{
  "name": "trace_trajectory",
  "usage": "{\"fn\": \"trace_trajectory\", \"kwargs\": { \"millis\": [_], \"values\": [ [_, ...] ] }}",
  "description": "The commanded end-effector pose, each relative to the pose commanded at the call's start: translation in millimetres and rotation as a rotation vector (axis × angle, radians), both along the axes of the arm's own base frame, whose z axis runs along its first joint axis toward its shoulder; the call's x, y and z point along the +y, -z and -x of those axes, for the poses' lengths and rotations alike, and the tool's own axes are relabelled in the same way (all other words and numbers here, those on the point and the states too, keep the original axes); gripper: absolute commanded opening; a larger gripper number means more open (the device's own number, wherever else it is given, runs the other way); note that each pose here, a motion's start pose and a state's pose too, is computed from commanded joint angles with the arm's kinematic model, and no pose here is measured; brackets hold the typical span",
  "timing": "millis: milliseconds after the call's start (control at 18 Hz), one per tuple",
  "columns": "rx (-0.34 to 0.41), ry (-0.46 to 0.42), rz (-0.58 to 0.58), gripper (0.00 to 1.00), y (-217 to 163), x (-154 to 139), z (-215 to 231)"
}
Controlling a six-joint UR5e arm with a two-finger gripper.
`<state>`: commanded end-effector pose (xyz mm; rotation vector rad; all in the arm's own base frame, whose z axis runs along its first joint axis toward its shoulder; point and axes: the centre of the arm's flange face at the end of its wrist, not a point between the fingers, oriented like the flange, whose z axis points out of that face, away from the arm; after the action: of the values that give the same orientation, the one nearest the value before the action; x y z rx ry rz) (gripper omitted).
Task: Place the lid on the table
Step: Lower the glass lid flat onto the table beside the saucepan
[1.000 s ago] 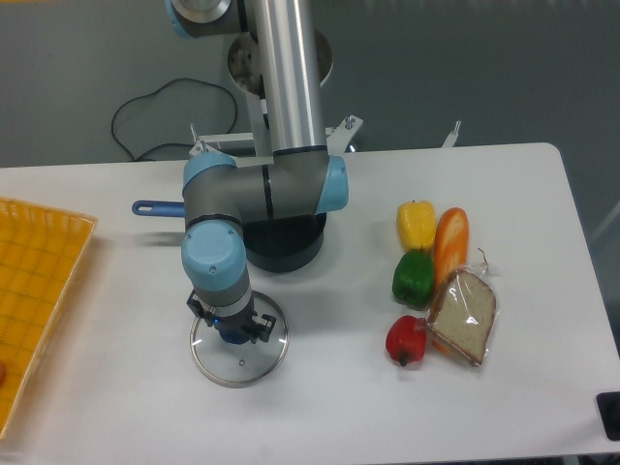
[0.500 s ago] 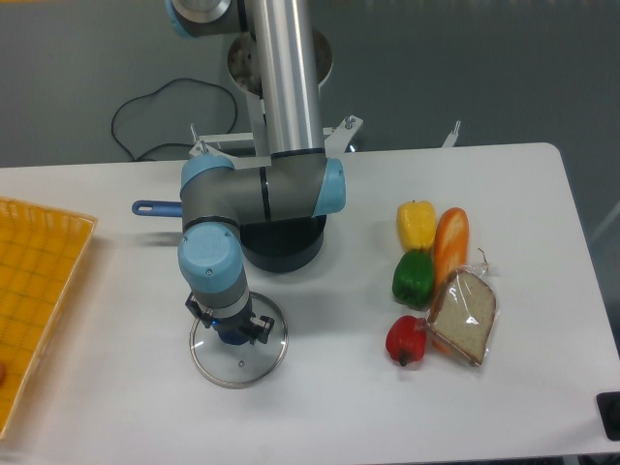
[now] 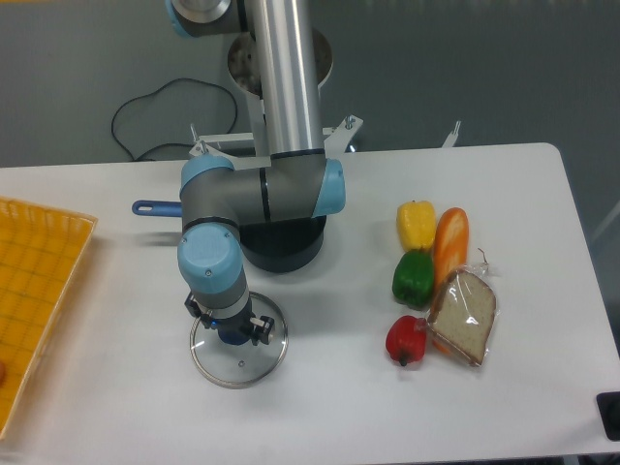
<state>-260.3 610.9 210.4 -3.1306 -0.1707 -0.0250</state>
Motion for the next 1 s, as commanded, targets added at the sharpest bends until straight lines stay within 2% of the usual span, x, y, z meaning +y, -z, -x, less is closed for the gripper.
{"fn": "trace_trajectory", "kwargs": {
  "millis": [111,444,1000],
  "values": [
    [0.004,0.003,-0.003,0.99,-3.0,-0.3,0.0],
    [0.054,0.012,0.002,1.0,-17.3,-0.9,2.6],
    [0.105,0.037,-0.057,1.0,-59.8,4.9,17.0]
  ]
}}
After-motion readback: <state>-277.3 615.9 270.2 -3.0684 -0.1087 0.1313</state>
